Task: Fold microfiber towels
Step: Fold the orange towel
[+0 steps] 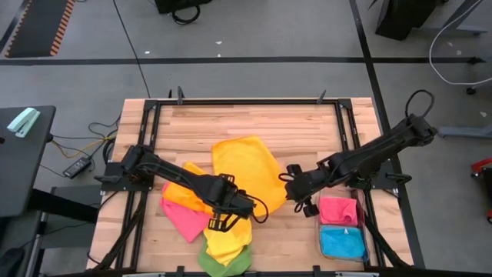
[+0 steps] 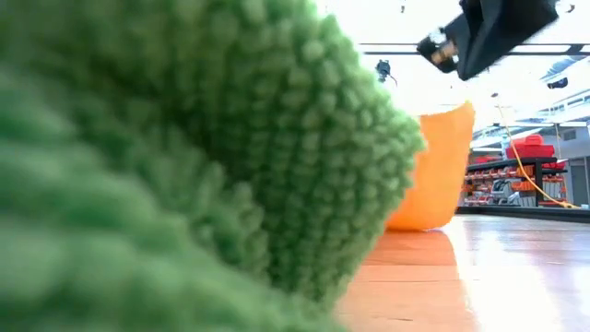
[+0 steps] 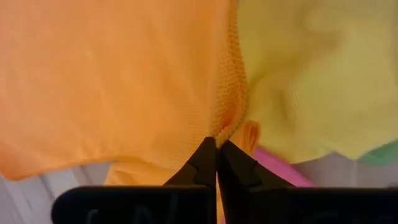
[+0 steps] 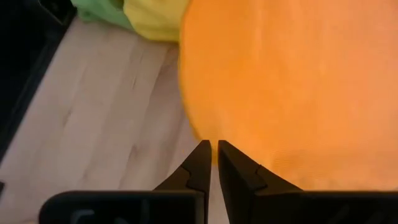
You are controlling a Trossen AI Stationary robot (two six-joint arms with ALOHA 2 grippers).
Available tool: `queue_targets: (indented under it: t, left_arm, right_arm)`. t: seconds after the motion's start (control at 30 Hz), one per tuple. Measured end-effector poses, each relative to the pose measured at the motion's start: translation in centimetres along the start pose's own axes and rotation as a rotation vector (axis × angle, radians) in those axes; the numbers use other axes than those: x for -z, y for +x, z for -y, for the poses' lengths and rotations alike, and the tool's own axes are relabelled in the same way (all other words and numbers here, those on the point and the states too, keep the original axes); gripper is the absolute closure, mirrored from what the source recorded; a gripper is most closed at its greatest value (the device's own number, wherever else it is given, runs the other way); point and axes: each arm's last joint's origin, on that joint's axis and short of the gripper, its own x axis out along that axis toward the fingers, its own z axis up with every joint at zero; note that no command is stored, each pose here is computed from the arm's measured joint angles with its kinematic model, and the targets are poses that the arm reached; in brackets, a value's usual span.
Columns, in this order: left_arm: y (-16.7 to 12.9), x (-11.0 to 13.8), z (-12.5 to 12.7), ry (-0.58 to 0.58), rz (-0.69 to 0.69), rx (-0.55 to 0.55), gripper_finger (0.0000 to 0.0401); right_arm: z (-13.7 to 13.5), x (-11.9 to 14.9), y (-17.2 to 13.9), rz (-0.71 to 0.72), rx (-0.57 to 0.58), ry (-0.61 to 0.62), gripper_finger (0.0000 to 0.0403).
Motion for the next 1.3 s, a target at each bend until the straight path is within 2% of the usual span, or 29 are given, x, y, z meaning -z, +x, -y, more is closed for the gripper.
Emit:
queue_targets:
  t: [0.1, 0.2, 0.3, 0.4, 0.6, 0.7, 0.83, 1.03, 1.17, 1.3]
  left_arm:
    - [-1.5, -0.4, 0.1, -0.006, 0.042, 0.009, 0.0381]
    - [-3.3, -0.5, 0.5, 0.055, 0.087, 0.018, 0.0371]
    - [-4.8, -0.4, 0.5, 0.088, 0.106, 0.019, 0.038]
    - [-5.3, -0.5, 0.4, 0.065, 0.117, 0.016, 0.0392]
    - [-3.6, 0.0, 0.8, 0.078, 0.051, 0.009, 0.037]
    - [-2.7, 0.2, 0.9, 0.064, 0.022, 0.007, 0.0366]
    - [-2.0, 0.3, 0.9, 0.058, 0.002, 0.006, 0.0384]
    - [-1.8, 0.1, 0.8, 0.033, 0.017, 0.011, 0.0388]
    - [-1.8, 0.0, 0.7, 0.02, 0.019, 0.01, 0.0368]
    - [-1.8, 0.0, 0.7, 0.017, 0.025, 0.011, 0.0375]
  right_arm:
    - [-0.1, -1.8, -2.1, 0.001, 0.0, -0.014, 0.0367]
    - [-0.2, -3.4, -4.4, 0.016, -0.003, -0.031, 0.0367]
    - [-0.3, -4.7, -6.4, 0.039, -0.006, -0.013, 0.0367]
    - [-0.5, -4.9, -6.4, 0.065, 0.001, -0.015, 0.0367]
    - [-1.3, -3.0, -2.8, 0.068, -0.034, -0.055, 0.0343]
    - [-2.0, -2.1, -0.8, 0.146, -0.081, -0.075, 0.031]
    - [-3.2, -0.8, 1.7, 0.225, -0.123, -0.082, 0.0256]
    - [-4.3, -0.1, 5.7, 0.139, -0.121, -0.031, 0.0201]
    - [-5.5, -0.6, 8.1, 0.081, -0.143, -0.028, 0.0191]
    - [-6.6, -0.8, 9.8, 0.028, -0.15, -0.047, 0.0192]
